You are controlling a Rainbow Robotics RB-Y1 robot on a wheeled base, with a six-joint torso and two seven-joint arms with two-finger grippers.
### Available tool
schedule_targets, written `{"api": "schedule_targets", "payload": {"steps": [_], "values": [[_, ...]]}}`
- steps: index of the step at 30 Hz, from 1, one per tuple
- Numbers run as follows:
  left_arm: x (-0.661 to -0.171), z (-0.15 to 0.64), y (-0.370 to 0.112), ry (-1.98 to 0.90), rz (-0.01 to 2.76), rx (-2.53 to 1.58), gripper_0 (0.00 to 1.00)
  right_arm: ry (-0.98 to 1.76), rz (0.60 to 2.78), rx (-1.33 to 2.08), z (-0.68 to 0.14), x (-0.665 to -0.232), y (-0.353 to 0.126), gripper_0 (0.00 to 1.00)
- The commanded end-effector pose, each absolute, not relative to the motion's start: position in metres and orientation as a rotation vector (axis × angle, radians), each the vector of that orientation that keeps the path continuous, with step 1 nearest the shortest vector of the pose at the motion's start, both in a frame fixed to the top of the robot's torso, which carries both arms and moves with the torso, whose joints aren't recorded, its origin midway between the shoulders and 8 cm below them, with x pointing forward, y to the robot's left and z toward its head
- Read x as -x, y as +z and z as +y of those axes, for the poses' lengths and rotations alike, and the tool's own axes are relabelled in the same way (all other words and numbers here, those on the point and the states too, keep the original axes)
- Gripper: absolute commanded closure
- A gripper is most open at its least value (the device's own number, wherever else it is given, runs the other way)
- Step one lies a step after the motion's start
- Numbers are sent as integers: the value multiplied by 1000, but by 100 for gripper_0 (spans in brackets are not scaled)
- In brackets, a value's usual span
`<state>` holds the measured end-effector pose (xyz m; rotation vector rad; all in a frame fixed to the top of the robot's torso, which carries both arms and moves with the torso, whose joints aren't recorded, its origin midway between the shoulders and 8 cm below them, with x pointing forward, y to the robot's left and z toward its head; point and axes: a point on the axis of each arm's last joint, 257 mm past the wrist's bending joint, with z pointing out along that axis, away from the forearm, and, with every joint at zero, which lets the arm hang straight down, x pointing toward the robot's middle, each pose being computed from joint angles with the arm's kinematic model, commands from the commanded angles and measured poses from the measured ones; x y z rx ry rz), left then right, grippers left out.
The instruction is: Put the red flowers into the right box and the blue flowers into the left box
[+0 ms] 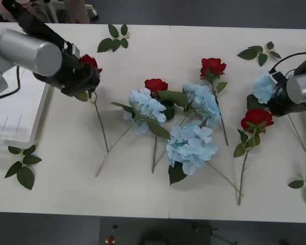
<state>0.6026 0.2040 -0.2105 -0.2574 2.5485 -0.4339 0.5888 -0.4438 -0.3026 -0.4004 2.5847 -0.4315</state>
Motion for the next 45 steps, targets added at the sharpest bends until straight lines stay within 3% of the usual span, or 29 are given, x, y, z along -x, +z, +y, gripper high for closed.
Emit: {"api": "schedule_targets", "payload": {"steps": [1, 5, 11, 21, 29, 45], "values": [[-632, 188, -83, -501, 2292, -24, 100, -416, 2541, 369, -441, -606, -280, 100], [-632, 141, -17, -498, 2048, -369, 100, -402, 2537, 343, -443, -608, -276, 100], [-602, 73, 34, -495, 1769, -685, 100, -221, 2503, 205, -438, -621, -235, 100], [-520, -60, 57, -946, 1591, -704, 100, 275, 2417, 421, -422, -584, -127, 100], [-496, -94, 72, -1133, 1556, -665, 100, 469, 2172, 558, -412, -567, -65, 100], [-498, -86, 83, -1201, 1553, -614, 100, 492, 2199, 502, -418, -563, -78, 100]]}}
